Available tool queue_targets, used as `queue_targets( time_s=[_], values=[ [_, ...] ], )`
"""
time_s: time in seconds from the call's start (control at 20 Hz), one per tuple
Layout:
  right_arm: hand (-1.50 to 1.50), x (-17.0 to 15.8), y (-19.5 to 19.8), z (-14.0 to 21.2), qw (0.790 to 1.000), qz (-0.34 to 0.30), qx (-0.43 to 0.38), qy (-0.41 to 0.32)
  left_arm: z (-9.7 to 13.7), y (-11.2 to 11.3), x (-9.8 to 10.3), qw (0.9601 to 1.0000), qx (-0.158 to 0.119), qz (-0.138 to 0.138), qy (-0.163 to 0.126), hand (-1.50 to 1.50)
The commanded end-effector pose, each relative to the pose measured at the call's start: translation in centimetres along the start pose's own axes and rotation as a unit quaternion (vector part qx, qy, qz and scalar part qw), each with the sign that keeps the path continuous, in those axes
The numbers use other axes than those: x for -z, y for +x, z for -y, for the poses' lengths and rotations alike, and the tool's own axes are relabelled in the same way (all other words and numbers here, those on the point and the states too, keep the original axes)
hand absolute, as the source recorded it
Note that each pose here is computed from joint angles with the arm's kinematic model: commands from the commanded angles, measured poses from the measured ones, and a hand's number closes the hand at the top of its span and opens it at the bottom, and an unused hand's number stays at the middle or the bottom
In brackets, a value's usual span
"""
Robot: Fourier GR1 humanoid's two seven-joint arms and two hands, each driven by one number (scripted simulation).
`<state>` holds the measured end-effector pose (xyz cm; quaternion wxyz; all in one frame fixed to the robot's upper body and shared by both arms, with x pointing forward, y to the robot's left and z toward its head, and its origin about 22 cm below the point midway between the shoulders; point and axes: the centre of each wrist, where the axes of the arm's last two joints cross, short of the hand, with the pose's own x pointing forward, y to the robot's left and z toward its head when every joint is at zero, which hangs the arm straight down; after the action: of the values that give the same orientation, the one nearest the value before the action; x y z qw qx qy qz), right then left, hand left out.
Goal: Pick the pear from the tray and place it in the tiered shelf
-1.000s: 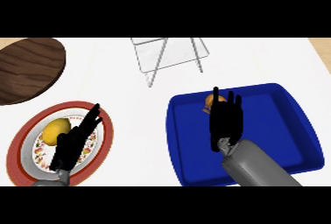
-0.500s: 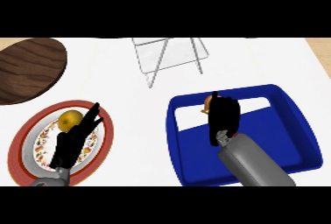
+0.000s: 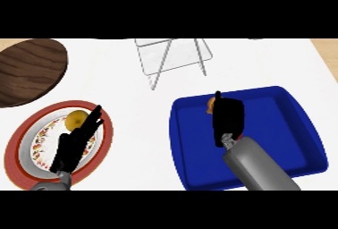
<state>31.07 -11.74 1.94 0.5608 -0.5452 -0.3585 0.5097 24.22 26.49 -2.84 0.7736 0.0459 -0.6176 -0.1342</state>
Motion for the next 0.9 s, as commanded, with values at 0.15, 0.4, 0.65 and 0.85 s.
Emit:
queue_targets(
  time_s=[0.15, 0.4, 0.65, 0.85],
  values=[
    [1.5, 1.7, -2.4, 2.1, 0.998, 0.033, 0.044, 0.002, -0.6, -0.9, -0.2, 0.9998, 0.008, -0.011, 0.018, 0.0],
    [1.5, 1.7, -5.4, 5.3, 0.98, 0.116, 0.145, 0.07, 0.6, -0.9, -0.2, 0.9999, -0.002, -0.014, 0.003, 0.0],
    [1.5, 0.0, -7.1, 8.7, 0.977, 0.102, 0.187, 0.017, 1.1, 0.4, -0.3, 0.9998, 0.006, -0.014, 0.011, 0.0],
    [1.5, -0.7, -9.6, 14.6, 0.977, 0.091, 0.179, -0.067, -0.5, -1.5, -0.7, 0.9998, -0.002, -0.018, 0.012, 0.0]
  ],
)
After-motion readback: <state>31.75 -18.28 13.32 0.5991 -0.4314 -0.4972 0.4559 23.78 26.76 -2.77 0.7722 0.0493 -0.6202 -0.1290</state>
